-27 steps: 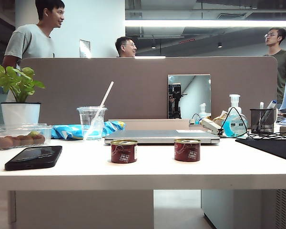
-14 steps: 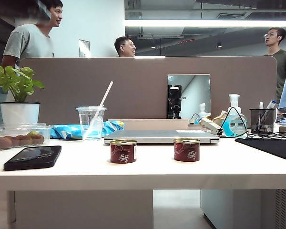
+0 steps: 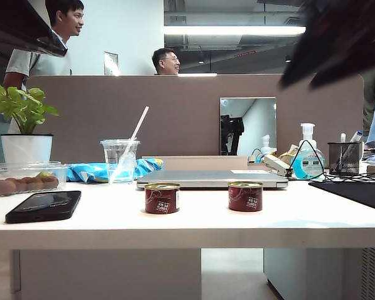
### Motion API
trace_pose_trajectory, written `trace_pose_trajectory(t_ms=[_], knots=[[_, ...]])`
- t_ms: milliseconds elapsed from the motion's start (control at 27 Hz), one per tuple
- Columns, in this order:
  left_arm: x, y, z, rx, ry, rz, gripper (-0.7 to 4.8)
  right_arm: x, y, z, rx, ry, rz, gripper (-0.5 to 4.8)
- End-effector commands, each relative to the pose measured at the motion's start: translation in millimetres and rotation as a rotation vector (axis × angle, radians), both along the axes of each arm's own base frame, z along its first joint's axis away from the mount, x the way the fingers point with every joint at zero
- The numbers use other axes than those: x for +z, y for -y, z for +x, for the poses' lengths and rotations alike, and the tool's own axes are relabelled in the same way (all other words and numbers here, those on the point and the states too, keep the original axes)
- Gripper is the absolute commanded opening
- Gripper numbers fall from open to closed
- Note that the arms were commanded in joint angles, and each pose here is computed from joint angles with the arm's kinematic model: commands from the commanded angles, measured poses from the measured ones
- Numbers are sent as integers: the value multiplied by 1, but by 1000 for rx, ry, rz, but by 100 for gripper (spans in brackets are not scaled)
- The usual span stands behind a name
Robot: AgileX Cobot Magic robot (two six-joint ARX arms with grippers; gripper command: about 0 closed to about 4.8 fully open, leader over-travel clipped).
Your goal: Stack a can of tomatoes on the right onto the can of tomatoes on the left.
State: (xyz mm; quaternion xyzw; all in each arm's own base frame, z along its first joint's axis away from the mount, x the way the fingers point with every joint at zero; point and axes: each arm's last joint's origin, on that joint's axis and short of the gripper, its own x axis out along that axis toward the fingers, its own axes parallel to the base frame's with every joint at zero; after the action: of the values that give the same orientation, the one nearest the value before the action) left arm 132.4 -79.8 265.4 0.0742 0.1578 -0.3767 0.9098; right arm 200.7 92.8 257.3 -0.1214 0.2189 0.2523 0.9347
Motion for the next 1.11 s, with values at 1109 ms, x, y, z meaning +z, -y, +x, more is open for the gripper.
trace_pose_trajectory(t_ms=[1109], knots=[[2, 0, 0, -3, 14, -7, -4, -111, -49, 108, 14, -98, -33, 352]])
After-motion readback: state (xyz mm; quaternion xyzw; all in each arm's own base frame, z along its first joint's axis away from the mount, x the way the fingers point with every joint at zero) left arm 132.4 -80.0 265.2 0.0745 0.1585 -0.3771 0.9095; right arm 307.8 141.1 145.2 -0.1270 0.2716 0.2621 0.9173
